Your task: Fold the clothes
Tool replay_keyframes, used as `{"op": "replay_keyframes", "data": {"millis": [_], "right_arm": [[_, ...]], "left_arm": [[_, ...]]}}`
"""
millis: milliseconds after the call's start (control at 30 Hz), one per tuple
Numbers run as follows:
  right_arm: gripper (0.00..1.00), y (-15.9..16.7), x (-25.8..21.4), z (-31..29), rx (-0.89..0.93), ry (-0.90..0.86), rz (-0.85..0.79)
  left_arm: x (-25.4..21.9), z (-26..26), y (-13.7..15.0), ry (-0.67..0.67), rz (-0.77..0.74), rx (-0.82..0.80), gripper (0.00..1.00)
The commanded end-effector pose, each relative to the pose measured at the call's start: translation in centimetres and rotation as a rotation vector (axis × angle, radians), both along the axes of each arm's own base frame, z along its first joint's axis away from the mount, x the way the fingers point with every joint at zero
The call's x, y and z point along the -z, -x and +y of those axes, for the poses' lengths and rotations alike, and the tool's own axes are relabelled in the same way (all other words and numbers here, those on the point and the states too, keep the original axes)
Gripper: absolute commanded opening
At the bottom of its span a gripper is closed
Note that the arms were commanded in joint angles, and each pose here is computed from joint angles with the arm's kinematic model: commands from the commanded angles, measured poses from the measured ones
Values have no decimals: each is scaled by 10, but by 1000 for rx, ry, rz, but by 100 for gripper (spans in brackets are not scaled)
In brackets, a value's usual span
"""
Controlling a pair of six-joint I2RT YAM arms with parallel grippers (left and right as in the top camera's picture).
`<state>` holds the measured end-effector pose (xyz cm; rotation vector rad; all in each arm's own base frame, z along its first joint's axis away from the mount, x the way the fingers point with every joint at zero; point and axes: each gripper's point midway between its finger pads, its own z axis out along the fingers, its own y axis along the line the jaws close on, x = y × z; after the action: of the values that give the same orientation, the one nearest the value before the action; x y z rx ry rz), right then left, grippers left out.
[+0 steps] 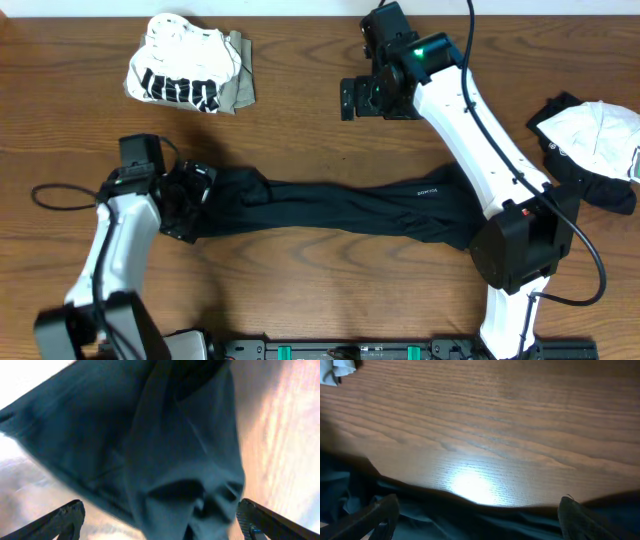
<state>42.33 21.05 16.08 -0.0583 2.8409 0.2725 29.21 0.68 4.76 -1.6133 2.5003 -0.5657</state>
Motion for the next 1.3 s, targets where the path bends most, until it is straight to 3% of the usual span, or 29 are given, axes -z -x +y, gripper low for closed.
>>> {"op": "replay_keyframes", "data": {"millis": [0, 133, 333, 700, 1033, 1267], "right_arm": [[99, 3, 2, 1, -10, -4, 15], [99, 3, 2, 1, -10, -5, 15], [99, 3, 2, 1, -10, -5, 14], [99, 3, 2, 1, -10, -4, 15], [99, 3, 2, 1, -10, -4, 15], [99, 3, 2, 1, -10, -4, 15]], "left_arm": [[20, -1, 2, 12, 53, -5, 98], [31, 0, -2, 13, 64, -5, 98], [32, 4, -6, -18, 43, 22, 76], [34, 16, -10, -68, 32, -1, 64], [36, 23, -9, -79, 41, -16, 46], [37, 25, -9, -88, 40, -19, 25]]}}
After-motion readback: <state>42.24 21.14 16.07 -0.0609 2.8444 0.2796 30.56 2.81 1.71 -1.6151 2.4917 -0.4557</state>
